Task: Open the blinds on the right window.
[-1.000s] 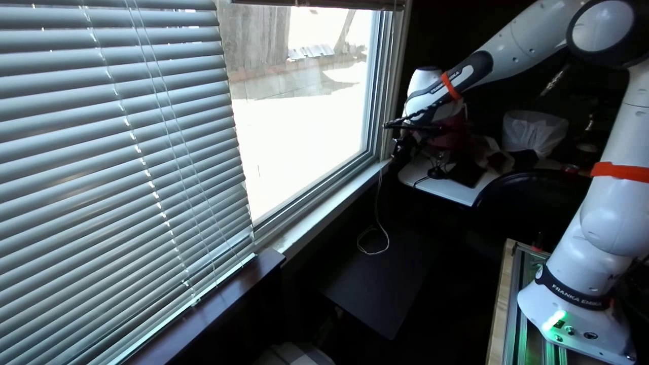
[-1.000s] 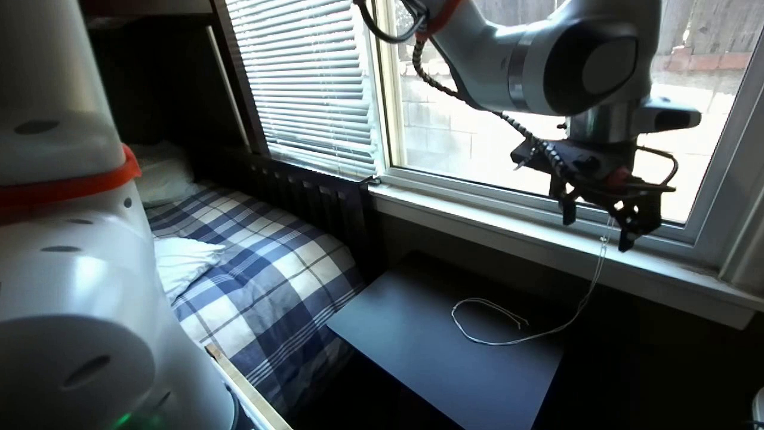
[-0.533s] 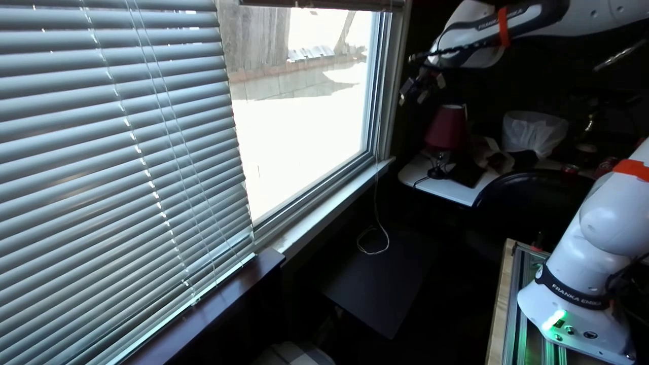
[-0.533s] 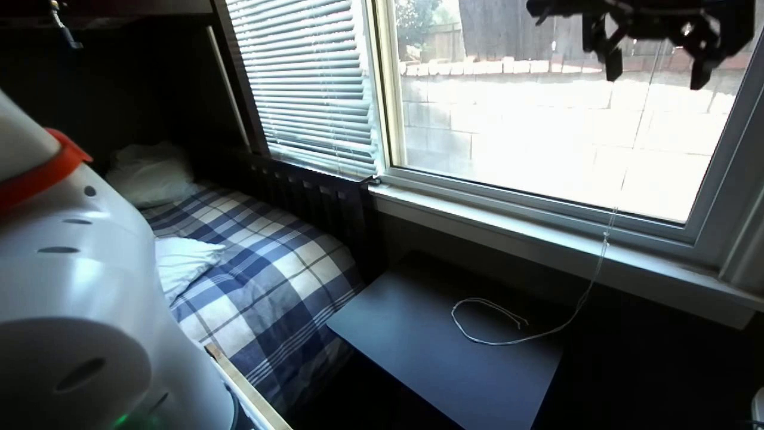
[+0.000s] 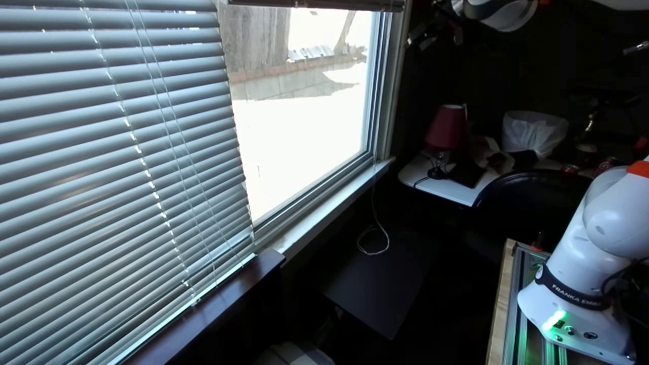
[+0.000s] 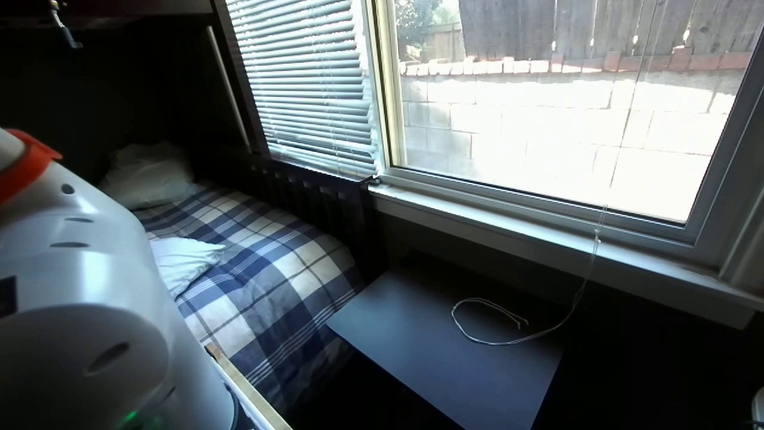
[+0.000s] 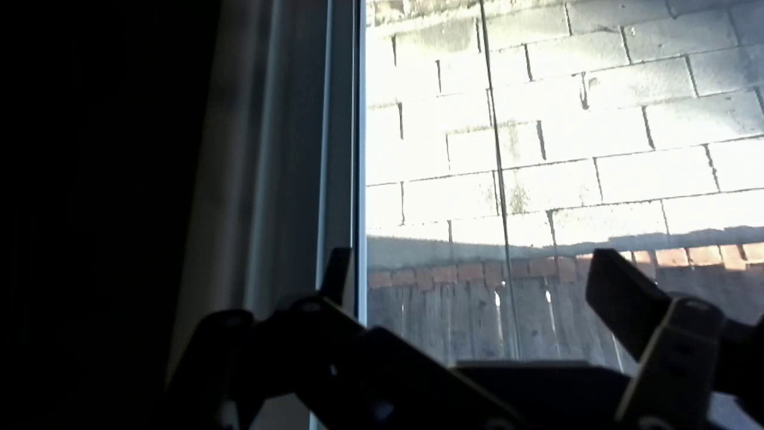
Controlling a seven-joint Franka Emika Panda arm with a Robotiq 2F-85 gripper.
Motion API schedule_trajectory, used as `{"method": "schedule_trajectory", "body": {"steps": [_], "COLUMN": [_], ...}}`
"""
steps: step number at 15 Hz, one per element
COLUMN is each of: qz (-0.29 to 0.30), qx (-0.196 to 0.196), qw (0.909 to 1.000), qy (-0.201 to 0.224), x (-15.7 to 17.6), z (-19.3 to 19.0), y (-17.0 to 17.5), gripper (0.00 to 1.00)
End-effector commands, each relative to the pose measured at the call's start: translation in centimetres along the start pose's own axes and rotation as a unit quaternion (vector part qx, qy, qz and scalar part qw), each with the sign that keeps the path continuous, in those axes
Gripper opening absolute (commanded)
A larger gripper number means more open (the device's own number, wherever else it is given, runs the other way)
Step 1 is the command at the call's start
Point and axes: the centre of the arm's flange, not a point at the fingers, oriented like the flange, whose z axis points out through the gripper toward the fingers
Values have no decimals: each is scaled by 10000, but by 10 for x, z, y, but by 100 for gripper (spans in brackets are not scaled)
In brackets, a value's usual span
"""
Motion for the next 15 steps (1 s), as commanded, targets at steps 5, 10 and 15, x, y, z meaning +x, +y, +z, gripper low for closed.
{"method": "schedule_trajectory", "body": {"steps": [5, 10, 15], "qz": [-321, -330, -421], "qx": [169, 115, 136], "qw": [9926, 9884, 9876], "qy": [1159, 1477, 1504], "x": [45, 59, 63], "z": [12, 28, 40], "y": [-9, -8, -10], "gripper": [100, 74, 35]}}
